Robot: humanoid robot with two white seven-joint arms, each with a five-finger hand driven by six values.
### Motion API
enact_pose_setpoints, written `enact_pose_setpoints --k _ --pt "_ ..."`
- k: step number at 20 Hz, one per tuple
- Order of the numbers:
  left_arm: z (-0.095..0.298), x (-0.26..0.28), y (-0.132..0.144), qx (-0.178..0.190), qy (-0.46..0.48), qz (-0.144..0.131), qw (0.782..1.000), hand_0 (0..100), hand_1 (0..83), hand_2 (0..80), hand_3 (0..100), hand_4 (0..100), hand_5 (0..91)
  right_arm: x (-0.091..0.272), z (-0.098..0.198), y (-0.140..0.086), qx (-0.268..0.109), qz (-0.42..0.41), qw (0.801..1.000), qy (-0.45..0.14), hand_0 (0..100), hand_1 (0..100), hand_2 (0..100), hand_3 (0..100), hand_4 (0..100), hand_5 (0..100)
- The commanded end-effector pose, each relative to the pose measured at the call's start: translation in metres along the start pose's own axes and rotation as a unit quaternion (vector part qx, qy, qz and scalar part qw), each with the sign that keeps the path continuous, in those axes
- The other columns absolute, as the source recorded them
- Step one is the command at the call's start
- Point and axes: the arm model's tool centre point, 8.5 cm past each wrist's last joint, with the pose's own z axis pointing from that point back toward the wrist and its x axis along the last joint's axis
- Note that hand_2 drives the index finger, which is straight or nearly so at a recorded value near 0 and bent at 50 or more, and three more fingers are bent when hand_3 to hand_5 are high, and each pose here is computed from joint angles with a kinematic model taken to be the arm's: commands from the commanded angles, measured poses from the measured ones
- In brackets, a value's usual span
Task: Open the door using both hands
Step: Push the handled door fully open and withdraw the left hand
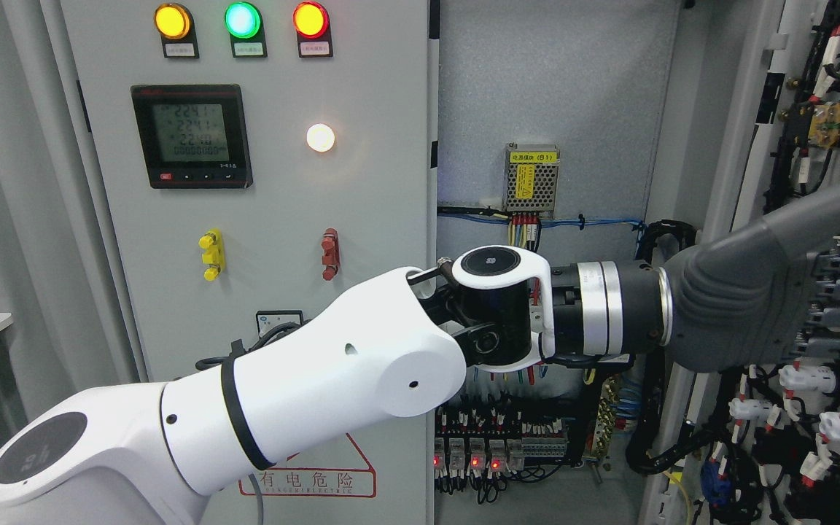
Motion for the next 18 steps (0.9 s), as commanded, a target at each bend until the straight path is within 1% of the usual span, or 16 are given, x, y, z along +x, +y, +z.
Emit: enact_pose_setpoints --k 1,9,12,16,18 --pt "-0.005 -0.003 0.001 -0.001 -0.003 0.004 1.0 29 0.0 2.7 3 3 0.0 -0.001 0.001 -0.005 -0.004 0.001 1.0 0.001 22 0 0 0 0 0" --pt "-0.009 -0.008 -0.011 -0.02 -0.006 0.006 1.0 29 0.0 2.7 3 3 0.0 -0.001 0.001 -0.005 -0.004 0.001 1.0 0.001 22 0 0 0 0 0" --pt "-0.009 -0.007 -0.011 -0.019 -0.007 0.004 1.0 29 0.0 2.8 3 3 0.0 -0.001 0.001 -0.005 -0.003 0.001 1.0 0.001 22 0 0 0 0 0" --pt "-0.01 0.001 -0.011 -0.017 -0.008 -0.005 1.0 29 0.0 2.8 3 3 0.0 -0.001 0.001 -0.005 -0.003 0.002 1.0 0.001 22 0 0 0 0 0" --pt "-0.01 0.012 -0.011 -0.008 -0.019 -0.008 1.0 29 0.0 2.8 3 3 0.0 0.0 0.001 -0.005 -0.004 0.0 1.0 0.001 22 0 0 0 0 0"
